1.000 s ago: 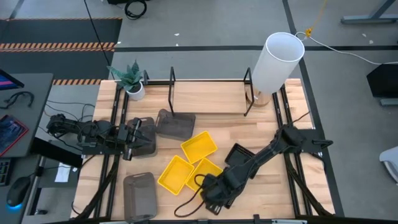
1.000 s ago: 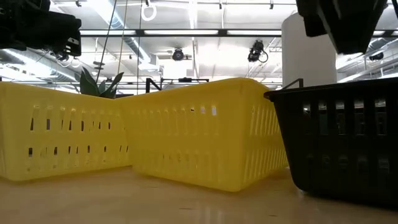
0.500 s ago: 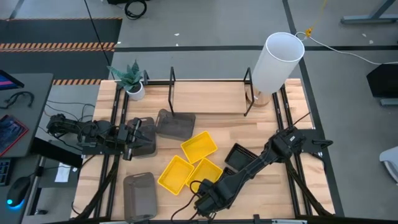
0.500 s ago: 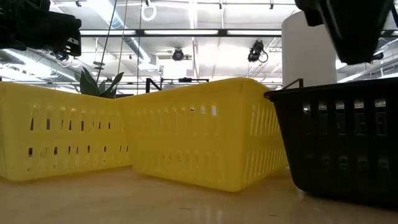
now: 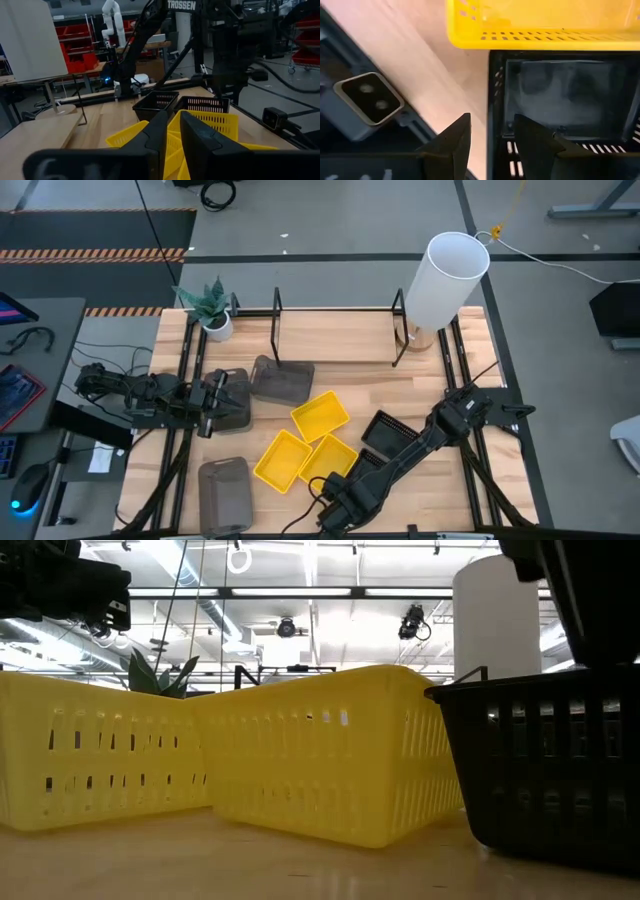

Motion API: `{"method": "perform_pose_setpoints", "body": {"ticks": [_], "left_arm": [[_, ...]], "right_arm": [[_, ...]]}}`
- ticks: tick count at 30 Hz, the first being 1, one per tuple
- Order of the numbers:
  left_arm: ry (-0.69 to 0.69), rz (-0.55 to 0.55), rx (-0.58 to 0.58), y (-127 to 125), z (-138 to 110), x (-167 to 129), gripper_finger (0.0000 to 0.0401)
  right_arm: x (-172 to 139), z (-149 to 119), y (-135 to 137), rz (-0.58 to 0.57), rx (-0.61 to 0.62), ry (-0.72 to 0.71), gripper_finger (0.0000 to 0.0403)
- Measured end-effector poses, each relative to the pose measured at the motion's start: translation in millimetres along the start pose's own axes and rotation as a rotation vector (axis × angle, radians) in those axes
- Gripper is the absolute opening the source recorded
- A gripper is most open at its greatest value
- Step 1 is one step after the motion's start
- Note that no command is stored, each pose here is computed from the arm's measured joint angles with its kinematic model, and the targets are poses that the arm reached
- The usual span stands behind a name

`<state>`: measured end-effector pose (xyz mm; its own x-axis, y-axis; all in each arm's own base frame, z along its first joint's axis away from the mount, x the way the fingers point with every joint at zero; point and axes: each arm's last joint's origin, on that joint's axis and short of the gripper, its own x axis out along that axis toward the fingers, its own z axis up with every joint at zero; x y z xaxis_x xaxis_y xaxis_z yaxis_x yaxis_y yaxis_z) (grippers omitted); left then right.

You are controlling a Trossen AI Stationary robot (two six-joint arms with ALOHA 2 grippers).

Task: Stack baskets on shelf by color
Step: Stack the bottom black bin on the top black bin

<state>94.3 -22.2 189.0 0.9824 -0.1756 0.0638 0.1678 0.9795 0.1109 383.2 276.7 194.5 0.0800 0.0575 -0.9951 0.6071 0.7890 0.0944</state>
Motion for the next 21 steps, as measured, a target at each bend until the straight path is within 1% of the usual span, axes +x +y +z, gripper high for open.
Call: {"method": "perform_pose_setpoints", "body": {"ticks": [6,14,17,21], "left_arm": [[0.000,0.000,0.000,0.0,-0.1,0.0,0.0053],[0.000,0.000,0.001,0.0,-0.1,0.1,0.0061],[0.000,0.000,0.000,0.0,-0.1,0.1,0.0060],[0.000,0.000,0.000,0.0,-0.1,0.0,0.0054]], "right_arm": [[11.3,-0.1,0.6,-0.025,-0.024,0.004,0.0153],[27.5,-0.1,1.0,-0.060,-0.025,0.028,0.0149],[28.8,-0.6,0.9,-0.059,-0.024,0.048,0.0133],[28.7,-1.2,1.0,-0.054,-0.021,0.069,0.0095]]}}
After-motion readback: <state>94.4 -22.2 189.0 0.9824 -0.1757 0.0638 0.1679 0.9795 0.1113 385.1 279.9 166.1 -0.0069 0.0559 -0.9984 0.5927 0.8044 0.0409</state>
